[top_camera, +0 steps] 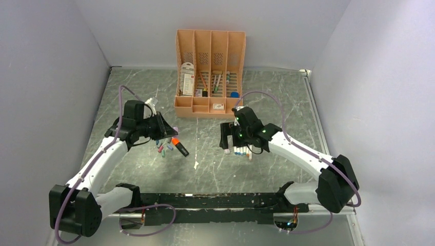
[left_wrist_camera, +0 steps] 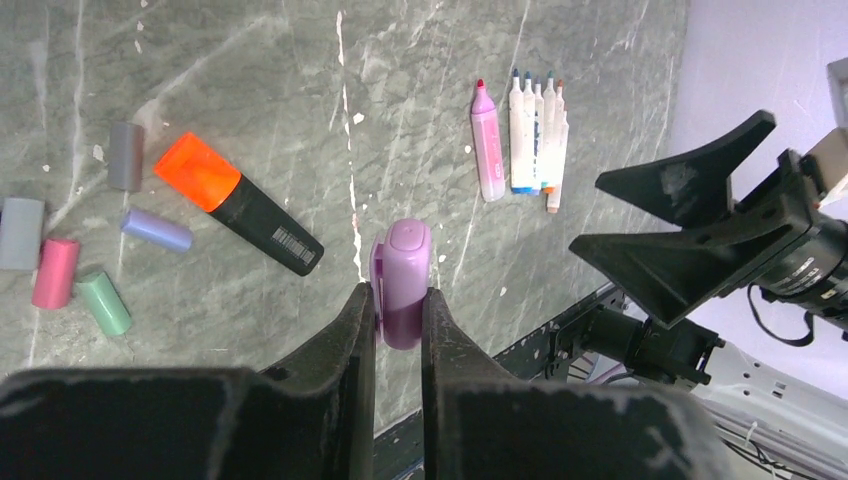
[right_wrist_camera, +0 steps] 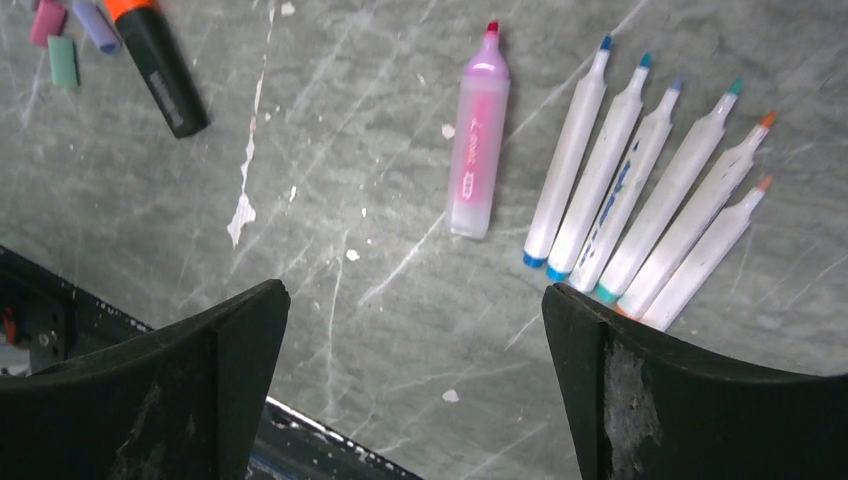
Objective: Open the pen caps
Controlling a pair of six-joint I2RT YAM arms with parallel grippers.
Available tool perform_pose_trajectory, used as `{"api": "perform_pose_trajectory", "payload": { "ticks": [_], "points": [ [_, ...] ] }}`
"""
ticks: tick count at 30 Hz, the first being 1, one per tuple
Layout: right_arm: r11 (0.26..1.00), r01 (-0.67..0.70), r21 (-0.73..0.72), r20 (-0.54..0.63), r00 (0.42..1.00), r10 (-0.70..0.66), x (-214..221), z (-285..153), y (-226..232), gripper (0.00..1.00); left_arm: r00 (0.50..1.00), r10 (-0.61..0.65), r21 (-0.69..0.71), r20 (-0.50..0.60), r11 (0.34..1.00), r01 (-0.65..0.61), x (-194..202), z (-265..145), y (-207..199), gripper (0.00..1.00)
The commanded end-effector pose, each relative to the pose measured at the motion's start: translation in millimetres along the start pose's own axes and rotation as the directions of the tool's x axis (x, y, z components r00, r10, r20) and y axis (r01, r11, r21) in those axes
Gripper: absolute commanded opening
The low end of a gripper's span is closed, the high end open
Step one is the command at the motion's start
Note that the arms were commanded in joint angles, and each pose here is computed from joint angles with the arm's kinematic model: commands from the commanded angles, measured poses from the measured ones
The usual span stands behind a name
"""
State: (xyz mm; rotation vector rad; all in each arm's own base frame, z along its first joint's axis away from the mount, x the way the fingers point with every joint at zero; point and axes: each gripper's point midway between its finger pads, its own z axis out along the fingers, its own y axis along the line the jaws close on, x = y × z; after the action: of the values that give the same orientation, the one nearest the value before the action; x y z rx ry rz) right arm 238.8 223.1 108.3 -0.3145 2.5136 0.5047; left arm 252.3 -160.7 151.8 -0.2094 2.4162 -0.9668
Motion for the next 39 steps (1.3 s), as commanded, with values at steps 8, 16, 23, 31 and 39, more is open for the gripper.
{"api": "perform_pose_trajectory", "payload": {
  "ticks": [8,16,23,31,39],
  "points": [
    [0.976,-0.062,-0.209,0.019,0.998,0.068,19,-15,27,1.0,1.0,0.014,-0.033,0.027,0.999,-0.013,-14,1,2,0.22],
    [0.967,-0.047,-0.252,0.024,0.998,0.055,21,-15,33,1.0,0.999,-0.035,-0.133,-0.024,0.991,0.032,-6,12,26,0.22],
    [0.96,-0.002,-0.281,0.042,0.999,0.015,22,-19,35,1.0,0.996,-0.065,-0.17,-0.055,0.984,0.055,-3,24,38,0.23],
    [0.956,0.013,-0.293,0.044,0.999,0.0,29,-19,34,1.0,0.993,-0.093,-0.22,-0.075,0.973,0.075,-3,33,49,0.24],
    [0.954,0.01,-0.301,0.029,1.0,-0.001,36,-14,33,1.0,0.991,-0.107,-0.258,-0.081,0.963,0.083,-4,37,57,0.25]
  ]
}}
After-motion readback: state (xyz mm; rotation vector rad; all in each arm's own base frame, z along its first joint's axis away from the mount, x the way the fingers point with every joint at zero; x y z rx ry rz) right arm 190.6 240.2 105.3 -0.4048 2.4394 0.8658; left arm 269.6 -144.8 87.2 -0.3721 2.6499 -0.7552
